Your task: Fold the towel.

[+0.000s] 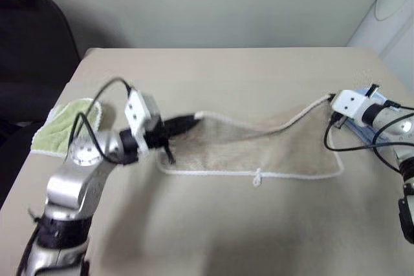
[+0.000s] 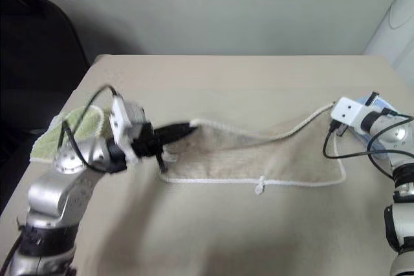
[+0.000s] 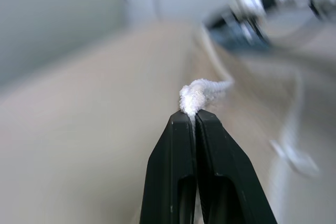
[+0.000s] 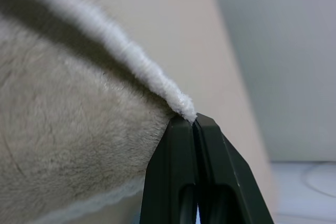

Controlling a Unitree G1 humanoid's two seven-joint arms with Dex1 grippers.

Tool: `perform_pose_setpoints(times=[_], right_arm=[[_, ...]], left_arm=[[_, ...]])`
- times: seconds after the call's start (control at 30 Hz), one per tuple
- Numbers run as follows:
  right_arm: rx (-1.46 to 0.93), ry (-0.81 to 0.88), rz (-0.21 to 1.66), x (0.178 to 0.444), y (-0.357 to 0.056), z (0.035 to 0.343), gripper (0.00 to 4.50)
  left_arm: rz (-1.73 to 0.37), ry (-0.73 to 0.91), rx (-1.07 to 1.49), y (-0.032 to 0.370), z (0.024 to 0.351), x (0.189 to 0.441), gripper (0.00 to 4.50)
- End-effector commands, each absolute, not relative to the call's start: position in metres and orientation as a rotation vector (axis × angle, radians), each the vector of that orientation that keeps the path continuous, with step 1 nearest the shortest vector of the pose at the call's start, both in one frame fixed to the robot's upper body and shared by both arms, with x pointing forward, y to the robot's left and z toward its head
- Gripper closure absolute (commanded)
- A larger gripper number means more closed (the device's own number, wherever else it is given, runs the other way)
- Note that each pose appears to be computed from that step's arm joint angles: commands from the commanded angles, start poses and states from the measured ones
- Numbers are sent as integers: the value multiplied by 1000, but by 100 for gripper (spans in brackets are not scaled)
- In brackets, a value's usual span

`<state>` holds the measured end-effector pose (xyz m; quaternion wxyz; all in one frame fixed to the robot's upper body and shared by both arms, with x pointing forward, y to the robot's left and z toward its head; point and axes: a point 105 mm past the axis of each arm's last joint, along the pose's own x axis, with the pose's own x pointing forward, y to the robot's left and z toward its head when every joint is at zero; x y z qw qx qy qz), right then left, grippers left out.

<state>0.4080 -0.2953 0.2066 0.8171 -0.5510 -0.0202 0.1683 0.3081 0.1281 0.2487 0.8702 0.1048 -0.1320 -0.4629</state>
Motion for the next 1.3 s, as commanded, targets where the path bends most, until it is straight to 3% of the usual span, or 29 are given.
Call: perform_pose_setpoints(times=[0.03, 0.13, 0.23, 0.37, 0.47, 0.67, 0.77, 0.93, 1.3], right_arm=[[-1212, -130, 216, 410, -311, 256, 450], [-1218, -185, 158, 407, -316, 284, 450], [-1218, -256, 96, 397, -325, 313, 450], [-1172, -314, 97, 382, -331, 330, 450], [-1117, -278, 219, 370, -329, 308, 450], [-946, 36, 598, 330, -320, 209, 450], [-879, 163, 705, 313, -315, 173, 450], [-865, 313, 781, 298, -317, 144, 450], [-879, 455, 853, 287, -323, 138, 450]], left_arm=[[-847, -437, 197, 140, 299, 331, 447], [-767, -533, 208, 149, 330, 343, 447], [-714, -625, 191, 163, 359, 338, 447], [-737, -628, 187, 174, 362, 320, 447], [-865, -520, 197, 164, 330, 294, 447], [-1062, -55, 263, 144, 217, 242, 447], [-1098, 117, 301, 147, 173, 222, 447], [-1077, 211, 231, 151, 148, 210, 447], [-1115, 298, 67, 143, 131, 178, 447]])
